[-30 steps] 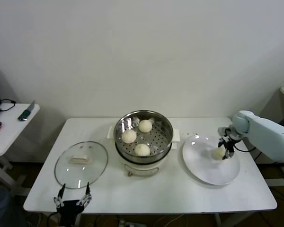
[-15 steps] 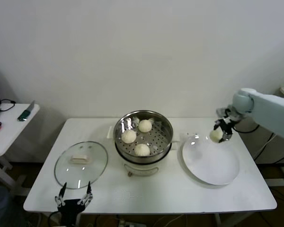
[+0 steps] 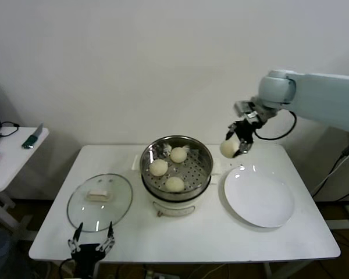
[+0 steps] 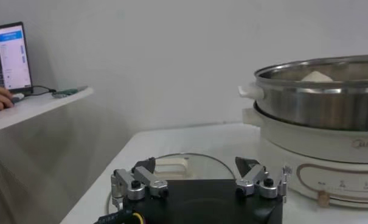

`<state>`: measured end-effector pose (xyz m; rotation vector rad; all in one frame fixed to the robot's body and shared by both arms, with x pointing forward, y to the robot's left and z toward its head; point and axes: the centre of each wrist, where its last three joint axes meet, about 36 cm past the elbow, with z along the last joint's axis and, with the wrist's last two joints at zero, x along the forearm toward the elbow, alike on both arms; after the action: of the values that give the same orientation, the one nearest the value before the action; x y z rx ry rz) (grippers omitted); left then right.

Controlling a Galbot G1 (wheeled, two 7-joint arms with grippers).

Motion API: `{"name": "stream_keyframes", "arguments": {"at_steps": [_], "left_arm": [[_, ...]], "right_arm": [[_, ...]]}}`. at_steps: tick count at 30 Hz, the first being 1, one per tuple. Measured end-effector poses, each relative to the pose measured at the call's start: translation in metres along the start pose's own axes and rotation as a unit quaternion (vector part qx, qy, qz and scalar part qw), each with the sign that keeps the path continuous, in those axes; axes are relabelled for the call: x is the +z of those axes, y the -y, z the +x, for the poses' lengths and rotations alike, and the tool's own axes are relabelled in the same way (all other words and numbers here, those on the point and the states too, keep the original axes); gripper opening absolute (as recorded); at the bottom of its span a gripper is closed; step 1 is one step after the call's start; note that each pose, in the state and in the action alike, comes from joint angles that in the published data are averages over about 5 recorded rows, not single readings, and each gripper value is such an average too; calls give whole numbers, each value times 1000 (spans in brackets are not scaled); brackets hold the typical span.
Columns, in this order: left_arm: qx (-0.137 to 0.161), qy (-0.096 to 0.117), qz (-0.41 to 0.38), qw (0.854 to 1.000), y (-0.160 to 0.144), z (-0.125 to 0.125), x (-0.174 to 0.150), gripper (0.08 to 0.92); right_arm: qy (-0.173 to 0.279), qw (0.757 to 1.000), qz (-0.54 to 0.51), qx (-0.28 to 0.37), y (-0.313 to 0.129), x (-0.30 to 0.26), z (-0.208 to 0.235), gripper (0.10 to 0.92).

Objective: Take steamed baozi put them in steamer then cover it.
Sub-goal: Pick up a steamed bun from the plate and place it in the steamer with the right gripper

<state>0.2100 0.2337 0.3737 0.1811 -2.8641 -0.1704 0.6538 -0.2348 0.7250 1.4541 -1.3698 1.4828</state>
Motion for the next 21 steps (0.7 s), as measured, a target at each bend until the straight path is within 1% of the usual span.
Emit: {"name": "stream_keyframes", "arguments": {"at_steps": [4, 10, 15, 21], "left_arm": [[0, 1, -1, 1000, -1, 1, -1, 823], [-2, 2, 0, 1000, -3, 0, -2, 823], [-4, 2, 1, 1000, -5, 0, -2, 823], [-6, 1, 1, 1000, -7, -1, -2, 823]], "right_arm": [[5, 1000, 13, -6, 5, -35, -9, 679], [2, 999, 33, -19, 14, -75, -42, 679], [-10, 998, 48, -27, 21, -93, -75, 679], [-29, 998, 54, -31, 27, -98, -111, 679]]}}
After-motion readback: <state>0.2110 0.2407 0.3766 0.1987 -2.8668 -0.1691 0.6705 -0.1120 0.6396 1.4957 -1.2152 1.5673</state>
